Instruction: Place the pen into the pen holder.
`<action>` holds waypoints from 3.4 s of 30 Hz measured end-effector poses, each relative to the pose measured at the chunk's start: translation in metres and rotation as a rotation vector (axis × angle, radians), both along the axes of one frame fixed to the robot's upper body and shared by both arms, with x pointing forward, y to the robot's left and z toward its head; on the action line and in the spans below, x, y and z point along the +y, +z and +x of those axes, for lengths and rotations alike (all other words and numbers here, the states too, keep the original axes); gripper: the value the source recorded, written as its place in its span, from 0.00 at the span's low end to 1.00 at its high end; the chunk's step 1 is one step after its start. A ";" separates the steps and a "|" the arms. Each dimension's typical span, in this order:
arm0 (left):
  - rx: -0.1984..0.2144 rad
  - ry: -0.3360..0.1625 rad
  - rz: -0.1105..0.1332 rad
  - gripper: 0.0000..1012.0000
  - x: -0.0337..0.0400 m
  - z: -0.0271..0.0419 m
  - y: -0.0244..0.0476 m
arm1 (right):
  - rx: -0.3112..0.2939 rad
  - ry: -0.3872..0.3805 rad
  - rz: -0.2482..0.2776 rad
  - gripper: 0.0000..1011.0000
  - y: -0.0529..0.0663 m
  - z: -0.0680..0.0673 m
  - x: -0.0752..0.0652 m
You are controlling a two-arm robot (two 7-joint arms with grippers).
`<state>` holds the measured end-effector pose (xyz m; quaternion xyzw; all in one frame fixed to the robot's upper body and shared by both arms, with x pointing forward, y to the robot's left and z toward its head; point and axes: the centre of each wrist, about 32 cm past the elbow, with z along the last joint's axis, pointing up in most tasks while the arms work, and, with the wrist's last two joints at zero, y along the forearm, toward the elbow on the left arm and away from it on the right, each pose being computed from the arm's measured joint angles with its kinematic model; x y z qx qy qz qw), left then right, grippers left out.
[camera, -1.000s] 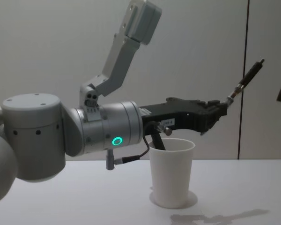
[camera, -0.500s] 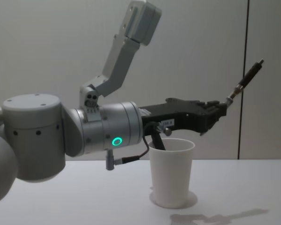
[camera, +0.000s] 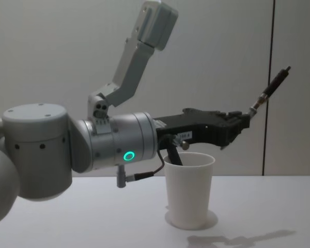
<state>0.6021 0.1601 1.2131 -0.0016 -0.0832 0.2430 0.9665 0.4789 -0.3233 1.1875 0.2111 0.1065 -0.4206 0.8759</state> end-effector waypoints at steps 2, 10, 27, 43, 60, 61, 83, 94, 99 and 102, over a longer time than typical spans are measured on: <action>0.000 0.000 0.000 0.13 0.0000 0.0000 0.0000 | 0.000 0.004 0.005 0.99 0.000 0.002 0.001; 0.000 0.000 0.000 0.13 0.0000 0.0000 0.0000 | 0.008 0.039 0.037 0.99 -0.001 0.015 0.010; 0.000 0.000 0.000 0.13 0.0000 0.0000 0.0000 | 0.031 0.076 0.112 0.99 -0.007 0.036 0.020; 0.000 0.000 0.000 0.13 0.0000 0.0000 0.0000 | 0.039 0.110 0.154 0.99 -0.016 0.051 0.028; 0.000 0.000 0.000 0.13 0.0000 0.0000 0.0000 | 0.027 0.156 0.157 0.99 -0.020 0.065 0.044; 0.000 0.000 0.000 0.13 0.0000 0.0000 0.0000 | 0.028 0.157 0.157 0.99 -0.020 0.065 0.045; 0.000 0.000 0.000 0.13 0.0000 0.0000 0.0000 | 0.018 0.161 0.165 0.73 -0.023 0.072 0.053; 0.000 0.000 0.000 0.13 0.0000 0.0000 0.0000 | 0.007 0.161 0.171 0.36 -0.023 0.072 0.052; 0.000 0.000 0.000 0.13 0.0000 0.0000 0.0000 | 0.000 0.160 0.174 0.21 -0.024 0.071 0.052; 0.000 0.000 0.000 0.13 0.0000 0.0000 0.0001 | -0.003 0.160 0.175 0.15 -0.024 0.071 0.052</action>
